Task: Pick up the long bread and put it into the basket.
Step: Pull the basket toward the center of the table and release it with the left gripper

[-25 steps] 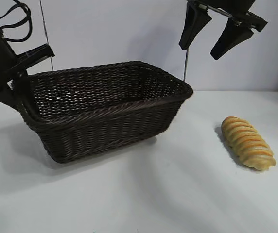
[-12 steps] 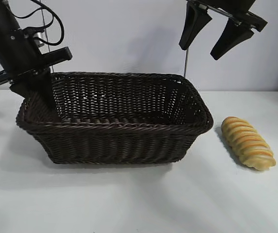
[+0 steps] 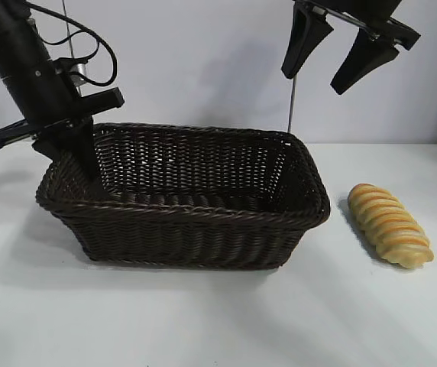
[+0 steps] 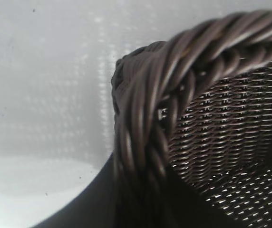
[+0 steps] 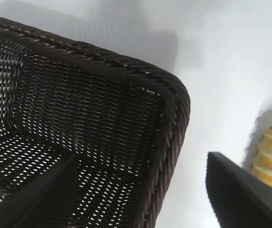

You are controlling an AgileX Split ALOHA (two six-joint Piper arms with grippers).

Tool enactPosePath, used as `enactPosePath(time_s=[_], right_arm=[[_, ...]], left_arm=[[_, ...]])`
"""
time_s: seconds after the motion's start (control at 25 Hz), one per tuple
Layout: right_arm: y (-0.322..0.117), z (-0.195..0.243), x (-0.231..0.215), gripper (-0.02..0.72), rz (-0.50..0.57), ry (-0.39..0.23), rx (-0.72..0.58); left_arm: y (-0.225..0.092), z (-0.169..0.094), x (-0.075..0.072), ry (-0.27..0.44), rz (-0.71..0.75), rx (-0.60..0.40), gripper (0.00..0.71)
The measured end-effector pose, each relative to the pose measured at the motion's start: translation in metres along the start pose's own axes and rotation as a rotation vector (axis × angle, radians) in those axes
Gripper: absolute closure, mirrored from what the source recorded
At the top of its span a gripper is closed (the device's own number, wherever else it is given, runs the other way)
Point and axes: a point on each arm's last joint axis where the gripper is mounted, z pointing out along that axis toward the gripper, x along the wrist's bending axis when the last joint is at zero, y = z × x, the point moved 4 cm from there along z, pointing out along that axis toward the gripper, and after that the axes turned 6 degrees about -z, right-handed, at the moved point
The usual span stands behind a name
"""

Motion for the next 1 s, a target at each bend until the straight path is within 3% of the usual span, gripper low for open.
enactPosePath(time_s=[0.12,0.2,0.28,0.4,0.52,0.76,1.0], right_arm=[[0.0,0.0,0.0,0.165,0.0,0.0,-0.001],[0.0,0.0,0.0,0.165,0.0,0.0,-0.001],[0.0,0.0,0.0,0.165,0.0,0.0,-0.001],[0.0,0.0,0.0,0.165,0.0,0.0,-0.001],[0.0,0.0,0.0,0.165,0.0,0.0,-0.001],[0.0,0.0,0.0,0.165,0.0,0.0,-0.001],[0.0,0.0,0.0,0.165,0.0,0.0,-0.001]], left_arm=[[0.0,0.0,0.0,-0.001,0.0,-0.003,0.608],[0.001,0.0,-0.001,-0.006,-0.002,-0.006,0.566],[0.001,0.0,-0.001,-0.011,-0.004,-0.006,0.469],[0.001,0.0,-0.002,-0.016,-0.007,-0.011,0.24],[0.001,0.0,-0.002,-0.016,-0.007,-0.011,0.127],[0.0,-0.004,-0.004,-0.018,-0.003,-0.008,0.091],[-0.007,-0.037,-0.016,-0.03,0.028,-0.049,0.086]])
